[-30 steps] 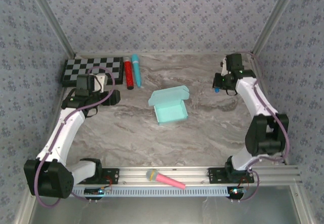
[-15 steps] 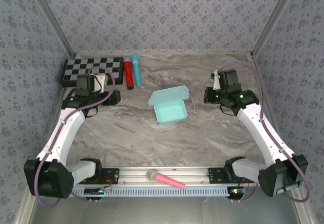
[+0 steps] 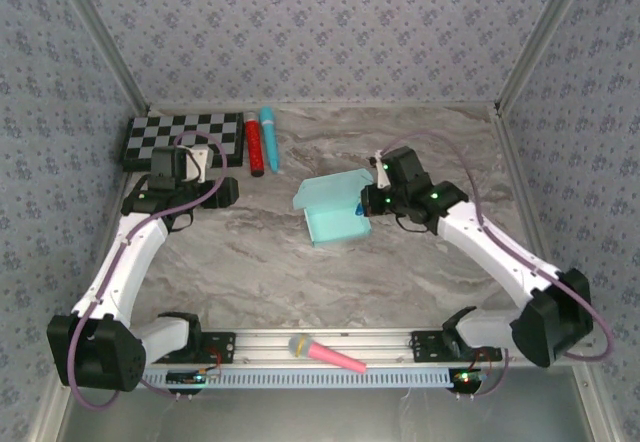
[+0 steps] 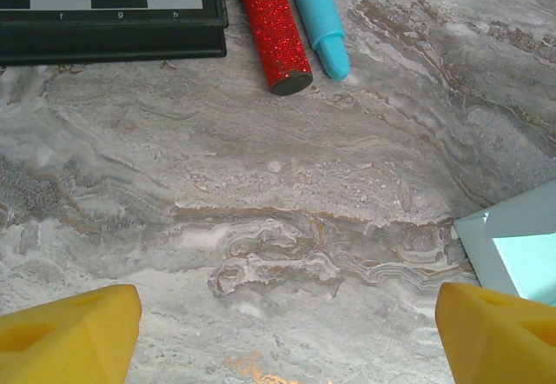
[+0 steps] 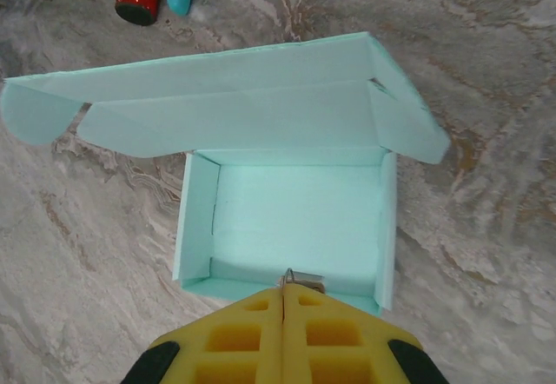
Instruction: Fold the paper box
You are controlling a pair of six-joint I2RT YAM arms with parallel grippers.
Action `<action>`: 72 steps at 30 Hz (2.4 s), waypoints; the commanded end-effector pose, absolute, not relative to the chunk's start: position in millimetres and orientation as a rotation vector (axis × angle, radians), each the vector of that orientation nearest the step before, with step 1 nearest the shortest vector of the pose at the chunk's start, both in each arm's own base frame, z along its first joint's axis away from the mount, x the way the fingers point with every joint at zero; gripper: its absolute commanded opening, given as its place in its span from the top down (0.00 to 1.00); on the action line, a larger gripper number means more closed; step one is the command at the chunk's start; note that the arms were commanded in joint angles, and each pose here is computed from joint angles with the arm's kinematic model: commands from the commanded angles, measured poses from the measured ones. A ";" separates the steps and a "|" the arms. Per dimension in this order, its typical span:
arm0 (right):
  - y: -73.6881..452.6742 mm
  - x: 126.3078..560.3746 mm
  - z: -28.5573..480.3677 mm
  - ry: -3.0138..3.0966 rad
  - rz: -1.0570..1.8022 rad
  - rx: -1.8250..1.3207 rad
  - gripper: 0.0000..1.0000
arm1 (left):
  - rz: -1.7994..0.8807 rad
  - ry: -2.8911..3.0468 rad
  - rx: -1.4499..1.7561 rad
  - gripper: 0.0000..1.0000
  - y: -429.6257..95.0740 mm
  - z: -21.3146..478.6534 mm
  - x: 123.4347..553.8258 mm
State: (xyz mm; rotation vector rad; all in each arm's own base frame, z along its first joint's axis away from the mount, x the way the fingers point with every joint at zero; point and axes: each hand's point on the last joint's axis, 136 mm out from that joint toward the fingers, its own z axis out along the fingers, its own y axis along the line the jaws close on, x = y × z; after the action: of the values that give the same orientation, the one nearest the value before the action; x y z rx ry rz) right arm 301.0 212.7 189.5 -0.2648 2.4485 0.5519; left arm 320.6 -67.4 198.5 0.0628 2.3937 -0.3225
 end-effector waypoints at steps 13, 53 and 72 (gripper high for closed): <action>253.3 317.4 118.4 2.560 0.438 -0.297 1.00 | -0.350 2.393 0.054 0.12 -69.4 203.7 320.3; 184.7 320.5 182.9 2.369 0.370 -0.244 0.66 | -0.569 2.406 0.303 0.18 -172.2 181.7 307.9; 155.7 340.0 153.6 2.093 0.601 -0.664 0.48 | -0.569 2.076 0.753 0.24 -222.9 162.8 314.7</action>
State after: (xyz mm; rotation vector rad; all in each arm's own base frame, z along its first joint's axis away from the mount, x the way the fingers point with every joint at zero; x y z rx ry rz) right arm 326.3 142.0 132.0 -0.5195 2.2796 0.5281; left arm 303.6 -212.4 152.7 0.6952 2.1811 -0.5642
